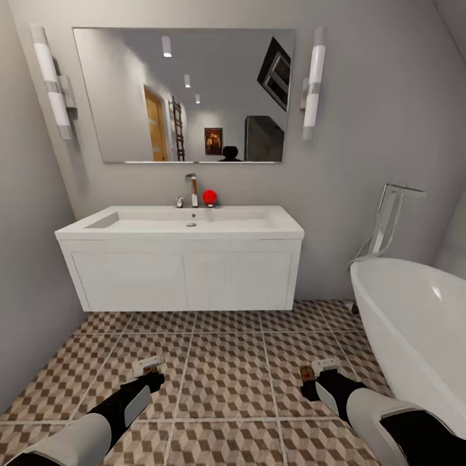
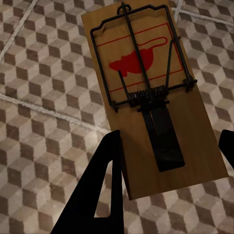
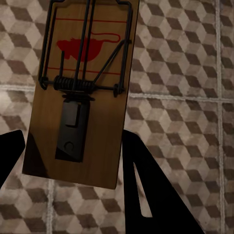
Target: Take the four mousetraps from the cabinet in the bathroom and place them on the bathroom floor. Make sure all four end up on the same floor surface, and ensure that at least two of them are either under or directly next to the same bathroom sink.
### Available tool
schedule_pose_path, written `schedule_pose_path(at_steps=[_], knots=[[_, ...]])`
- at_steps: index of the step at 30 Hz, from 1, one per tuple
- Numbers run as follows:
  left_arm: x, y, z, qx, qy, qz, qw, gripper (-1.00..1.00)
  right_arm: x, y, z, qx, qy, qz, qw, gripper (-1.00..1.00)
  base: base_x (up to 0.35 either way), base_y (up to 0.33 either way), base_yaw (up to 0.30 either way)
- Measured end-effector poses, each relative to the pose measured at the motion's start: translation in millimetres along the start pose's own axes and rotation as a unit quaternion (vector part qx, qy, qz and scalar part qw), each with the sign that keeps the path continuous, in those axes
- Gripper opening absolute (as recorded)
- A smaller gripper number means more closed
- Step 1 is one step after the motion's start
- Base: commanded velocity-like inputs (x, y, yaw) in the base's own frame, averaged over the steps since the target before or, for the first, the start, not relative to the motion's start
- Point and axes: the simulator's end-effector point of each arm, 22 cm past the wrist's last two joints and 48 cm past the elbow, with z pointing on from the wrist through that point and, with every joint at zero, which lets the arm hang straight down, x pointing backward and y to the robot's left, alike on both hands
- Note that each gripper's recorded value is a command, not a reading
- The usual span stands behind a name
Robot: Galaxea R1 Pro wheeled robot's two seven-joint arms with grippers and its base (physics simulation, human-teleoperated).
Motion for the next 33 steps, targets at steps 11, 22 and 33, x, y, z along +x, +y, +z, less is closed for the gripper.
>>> schedule_pose_path(at_steps=[11,22,33], knots=[[20,1,14.0,0.001,0.0,0.0,1.0,-1.0,14,5,17.7,0.001,-0.005,-0.002,1.0,-1.0,0.0,0.0,0.0],[40,5,28.5,0.0,0.0,0.0,1.0,-1.0,31,9,35.5,0.003,-0.006,-0.002,1.0,-1.0,0.0,0.0,0.0],[60,7,42.5,0.0,-0.001,0.0,1.0,-1.0,38,13,52.9,0.005,-0.028,0.001,0.9996,-1.0,0.0,0.0,0.0]])
